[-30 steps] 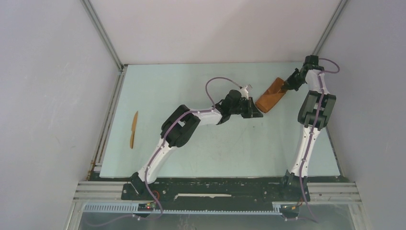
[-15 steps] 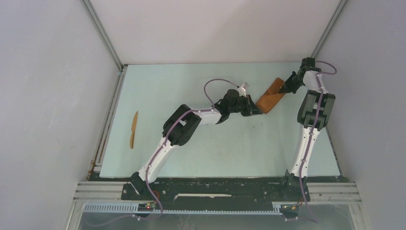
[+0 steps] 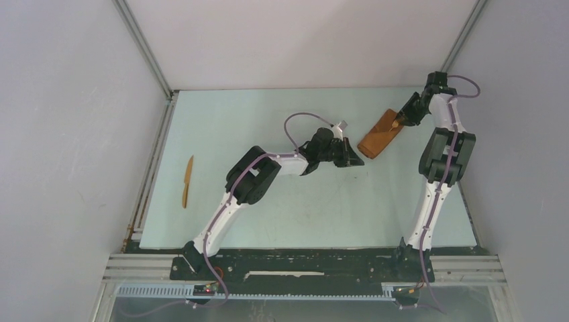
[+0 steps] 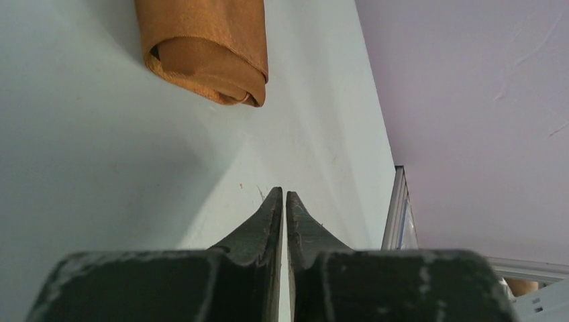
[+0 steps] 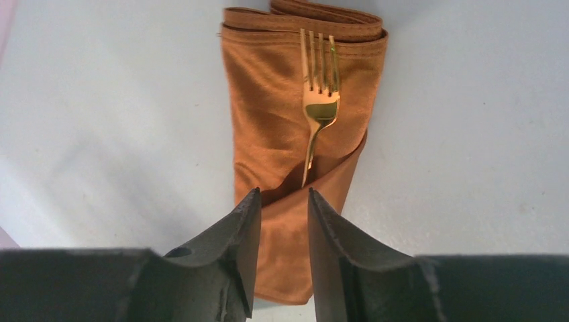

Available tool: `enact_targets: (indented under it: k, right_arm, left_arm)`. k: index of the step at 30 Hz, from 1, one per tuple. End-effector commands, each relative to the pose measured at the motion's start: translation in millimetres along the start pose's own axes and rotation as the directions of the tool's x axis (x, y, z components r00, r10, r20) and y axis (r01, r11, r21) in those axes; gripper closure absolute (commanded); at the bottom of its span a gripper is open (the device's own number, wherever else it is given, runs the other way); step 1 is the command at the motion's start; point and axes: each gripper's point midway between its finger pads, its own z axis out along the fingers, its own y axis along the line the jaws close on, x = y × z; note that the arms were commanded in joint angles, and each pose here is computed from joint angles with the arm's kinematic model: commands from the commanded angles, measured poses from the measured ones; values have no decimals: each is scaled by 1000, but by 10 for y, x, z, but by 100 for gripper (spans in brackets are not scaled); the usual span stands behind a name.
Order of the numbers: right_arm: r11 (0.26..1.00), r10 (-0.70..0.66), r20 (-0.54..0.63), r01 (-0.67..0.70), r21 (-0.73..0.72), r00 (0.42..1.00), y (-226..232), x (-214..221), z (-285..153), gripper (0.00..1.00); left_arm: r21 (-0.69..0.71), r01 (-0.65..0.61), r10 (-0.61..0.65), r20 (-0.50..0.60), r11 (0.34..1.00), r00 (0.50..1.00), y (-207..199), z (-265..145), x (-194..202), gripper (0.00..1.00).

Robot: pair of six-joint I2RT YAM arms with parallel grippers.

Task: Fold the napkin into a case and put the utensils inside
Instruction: Insert the fork into the folded napkin.

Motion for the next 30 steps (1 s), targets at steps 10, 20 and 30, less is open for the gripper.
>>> enact_targets:
  k: [10, 20, 30]
  right_arm:
    - [913, -153, 55, 163, -374, 987, 652, -90, 63, 53]
    - [910, -82, 51, 96, -402, 995, 482, -304, 534, 53]
    - [906, -110, 70, 129, -402, 991, 643, -388, 429, 51]
  left_arm:
    - [61, -134, 130, 66, 989, 989, -847, -821, -312, 86]
    - [-6, -136, 136, -1, 991, 991, -734, -1664, 309, 85]
    - [-417, -95, 153, 107, 904, 982, -166, -3110, 271, 53]
